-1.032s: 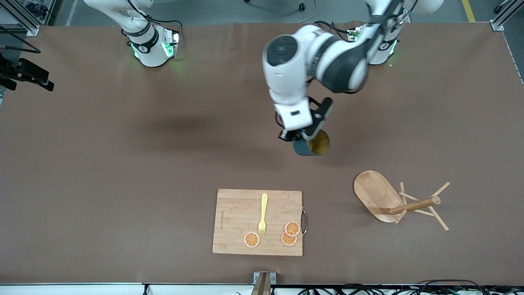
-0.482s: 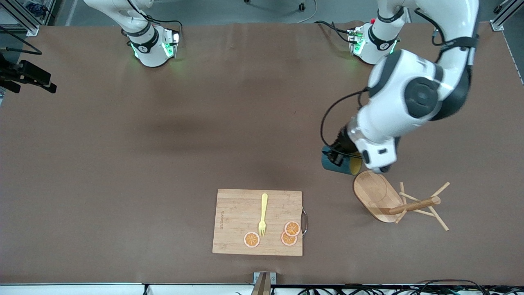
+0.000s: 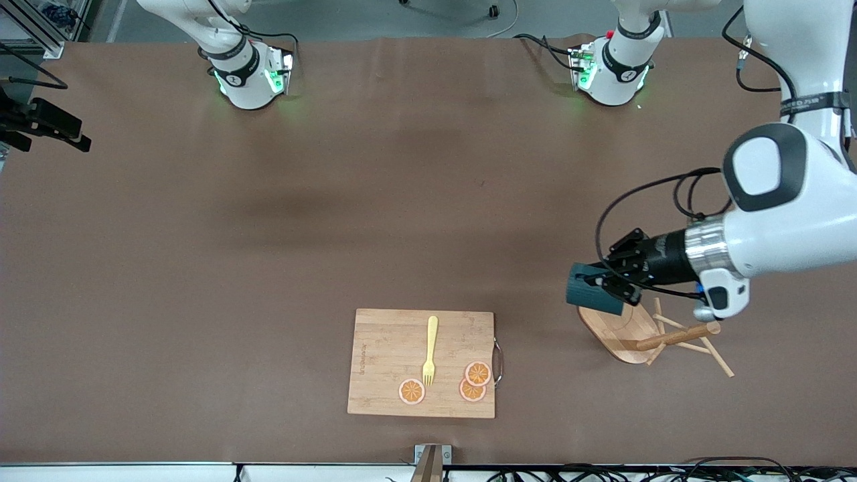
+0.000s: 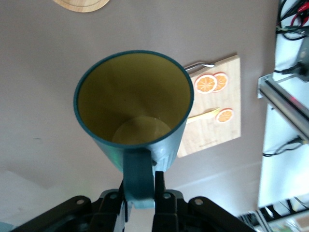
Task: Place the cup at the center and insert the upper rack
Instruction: 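Lift the mug with the left gripper and carry it to the mug tree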
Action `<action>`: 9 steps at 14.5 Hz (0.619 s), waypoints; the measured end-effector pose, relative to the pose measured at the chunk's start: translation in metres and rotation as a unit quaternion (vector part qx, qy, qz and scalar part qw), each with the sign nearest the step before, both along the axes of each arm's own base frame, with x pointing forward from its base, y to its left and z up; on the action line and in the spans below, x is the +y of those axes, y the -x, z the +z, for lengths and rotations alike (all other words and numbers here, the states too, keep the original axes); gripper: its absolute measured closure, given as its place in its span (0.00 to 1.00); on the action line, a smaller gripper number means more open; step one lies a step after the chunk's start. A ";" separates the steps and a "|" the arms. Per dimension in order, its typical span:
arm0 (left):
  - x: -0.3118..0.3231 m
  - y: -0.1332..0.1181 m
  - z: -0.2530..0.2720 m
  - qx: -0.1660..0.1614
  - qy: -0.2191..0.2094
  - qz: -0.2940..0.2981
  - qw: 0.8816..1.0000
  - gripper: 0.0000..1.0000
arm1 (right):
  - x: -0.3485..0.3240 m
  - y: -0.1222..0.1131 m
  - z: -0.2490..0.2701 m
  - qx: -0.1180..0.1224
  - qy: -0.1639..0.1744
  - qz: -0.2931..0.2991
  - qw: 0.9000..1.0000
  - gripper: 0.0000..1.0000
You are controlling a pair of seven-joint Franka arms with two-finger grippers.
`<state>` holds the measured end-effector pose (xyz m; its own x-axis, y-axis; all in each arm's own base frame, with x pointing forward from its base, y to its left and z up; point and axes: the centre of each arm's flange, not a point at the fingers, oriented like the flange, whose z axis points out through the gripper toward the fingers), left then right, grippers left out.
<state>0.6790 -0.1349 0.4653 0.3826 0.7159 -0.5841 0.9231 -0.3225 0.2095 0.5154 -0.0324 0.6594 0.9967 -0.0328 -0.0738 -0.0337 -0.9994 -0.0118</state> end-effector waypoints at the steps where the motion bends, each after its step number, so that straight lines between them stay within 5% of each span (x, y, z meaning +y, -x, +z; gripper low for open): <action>1: 0.015 -0.005 -0.005 0.001 0.025 0.012 1.000 0.79 | 0.000 0.000 0.000 0.000 0.002 0.000 1.000 0.00; 9: 0.082 -0.023 -0.036 -0.004 0.126 0.052 0.991 0.79 | 0.001 0.014 0.021 -0.019 0.004 0.005 1.000 0.00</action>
<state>0.7025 -0.0525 0.4293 0.3193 0.5838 -0.7465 0.9468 -0.1624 0.2779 0.5011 -0.0316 0.6805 0.9991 -0.0224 -0.0347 -0.0226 -0.9997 -0.0048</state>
